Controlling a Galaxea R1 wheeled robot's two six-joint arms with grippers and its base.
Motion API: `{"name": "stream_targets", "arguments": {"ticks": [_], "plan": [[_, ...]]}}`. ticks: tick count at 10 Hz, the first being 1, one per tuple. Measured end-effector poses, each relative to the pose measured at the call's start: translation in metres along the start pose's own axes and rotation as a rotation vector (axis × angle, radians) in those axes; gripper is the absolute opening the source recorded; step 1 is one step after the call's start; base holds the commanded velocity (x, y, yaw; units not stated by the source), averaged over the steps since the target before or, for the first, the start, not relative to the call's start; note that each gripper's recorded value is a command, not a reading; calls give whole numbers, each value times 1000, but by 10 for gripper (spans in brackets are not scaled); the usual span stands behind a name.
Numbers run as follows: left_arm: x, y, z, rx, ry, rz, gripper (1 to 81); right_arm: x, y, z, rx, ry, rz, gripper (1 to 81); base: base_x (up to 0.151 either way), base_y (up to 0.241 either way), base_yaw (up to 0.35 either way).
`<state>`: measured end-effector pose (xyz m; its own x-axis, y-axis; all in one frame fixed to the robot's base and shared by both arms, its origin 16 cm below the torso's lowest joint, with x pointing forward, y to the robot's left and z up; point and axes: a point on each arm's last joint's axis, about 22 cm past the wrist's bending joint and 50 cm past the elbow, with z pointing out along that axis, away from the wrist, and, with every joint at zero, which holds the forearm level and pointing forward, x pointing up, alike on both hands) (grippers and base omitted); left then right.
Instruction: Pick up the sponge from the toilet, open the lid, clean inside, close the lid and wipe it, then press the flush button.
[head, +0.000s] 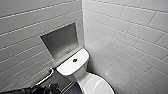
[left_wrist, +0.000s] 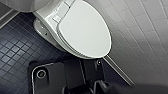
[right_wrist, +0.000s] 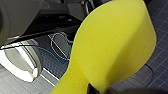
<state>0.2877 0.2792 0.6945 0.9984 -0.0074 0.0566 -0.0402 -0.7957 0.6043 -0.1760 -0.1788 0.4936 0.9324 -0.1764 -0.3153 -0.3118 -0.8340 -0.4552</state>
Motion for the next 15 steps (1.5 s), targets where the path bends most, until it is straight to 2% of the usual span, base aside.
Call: {"name": "stream_targets", "arguments": {"ticks": [2,4,5,7,11,13,15], "plan": [[-64,-6,0,-7,16,-18,10,23,3,2,-9,56,-37,10,0,0,0],[-138,-16,11,1,8,-41,10,37,-8,9,5,103,-68,10,0,0,0],[-165,-26,20,16,7,-46,10,44,-11,9,11,126,-83,10,0,0,0],[-203,-44,57,45,22,-37,10,57,-10,6,10,164,-108,10,0,0,0],[-283,-90,126,135,0,-68,10,55,-1,6,-7,165,-113,10,0,0,0],[-325,-90,162,151,-10,-84,10,55,-1,17,-25,171,-117,10,0,0,0],[-357,-95,185,185,-13,-93,10,54,1,27,-51,176,-122,10,0,0,0]]}}
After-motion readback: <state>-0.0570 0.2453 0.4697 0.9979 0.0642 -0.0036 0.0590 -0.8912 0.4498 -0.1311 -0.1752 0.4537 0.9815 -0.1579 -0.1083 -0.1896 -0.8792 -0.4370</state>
